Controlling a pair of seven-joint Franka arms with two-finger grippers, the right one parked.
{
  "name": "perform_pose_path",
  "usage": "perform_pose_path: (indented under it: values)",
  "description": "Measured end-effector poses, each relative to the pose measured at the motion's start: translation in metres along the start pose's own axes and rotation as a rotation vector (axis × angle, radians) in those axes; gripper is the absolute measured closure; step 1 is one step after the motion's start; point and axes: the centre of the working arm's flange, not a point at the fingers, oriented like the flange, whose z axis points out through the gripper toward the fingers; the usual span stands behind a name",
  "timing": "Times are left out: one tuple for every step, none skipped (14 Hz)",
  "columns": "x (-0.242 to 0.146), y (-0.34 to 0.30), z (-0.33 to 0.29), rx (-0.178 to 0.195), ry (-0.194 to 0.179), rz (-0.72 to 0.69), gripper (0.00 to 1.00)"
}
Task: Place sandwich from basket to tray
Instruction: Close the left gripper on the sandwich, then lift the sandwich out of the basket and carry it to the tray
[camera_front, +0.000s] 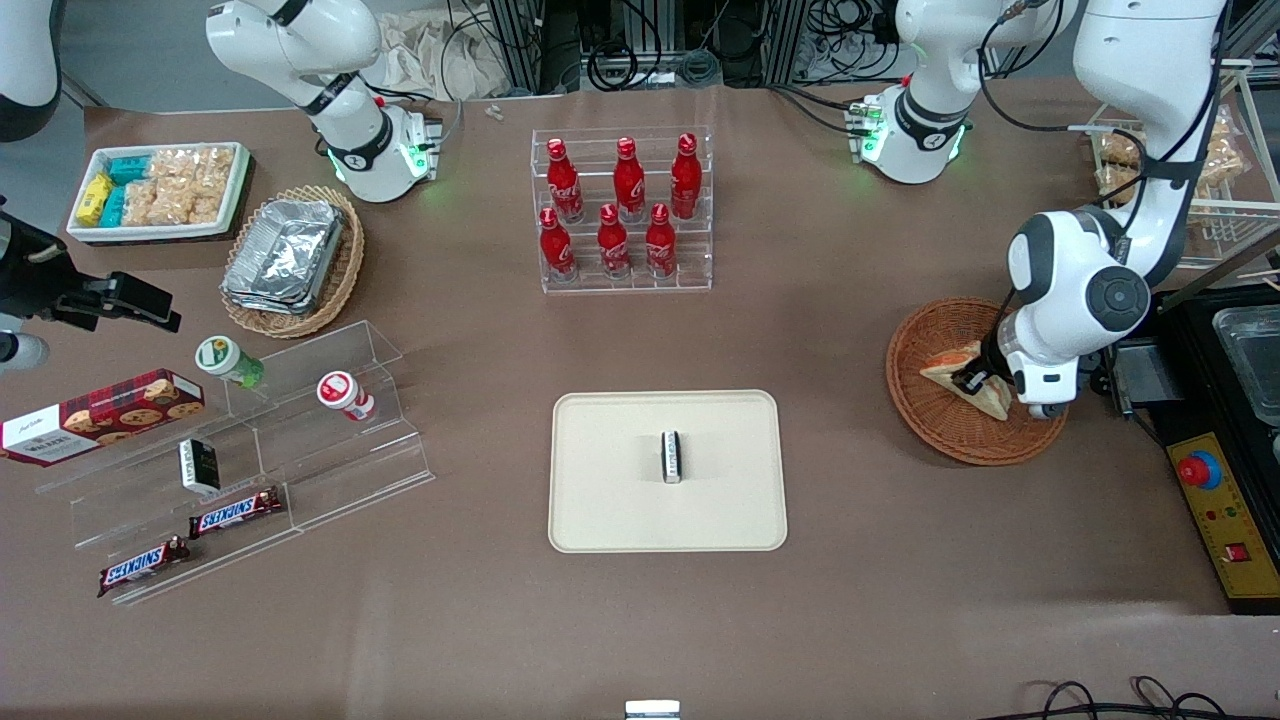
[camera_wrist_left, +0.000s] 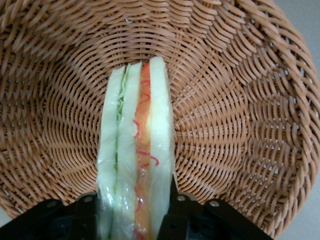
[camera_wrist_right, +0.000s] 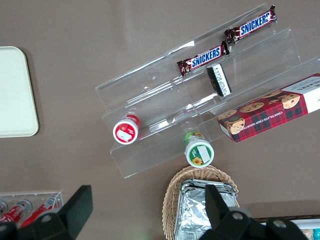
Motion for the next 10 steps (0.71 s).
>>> perform_pose_path:
  values:
    - [0.0, 0.0, -0.002, -0.002, 0.002, 0.0, 0.63]
    - [0.001, 0.001, -0.007, -0.007, 0.007, 0.002, 0.64]
    - [0.0, 0.003, -0.016, -0.009, 0.01, 0.014, 0.65]
    - [-0.001, 0.004, -0.03, -0.008, 0.01, 0.045, 0.66]
    - [-0.004, 0.007, -0.049, -0.006, 0.009, 0.09, 0.66]
    - [-0.006, 0.008, -0.073, -0.002, 0.007, 0.142, 0.69]
    - [-0.008, 0.009, -0.098, 0.001, 0.004, 0.198, 0.74]
    - [-0.01, 0.011, -0.125, 0.008, -0.002, 0.264, 0.8]
    - [-0.012, 0.014, -0.15, 0.016, -0.011, 0.335, 0.8]
    - [-0.016, 0.018, -0.173, 0.023, -0.019, 0.401, 0.8]
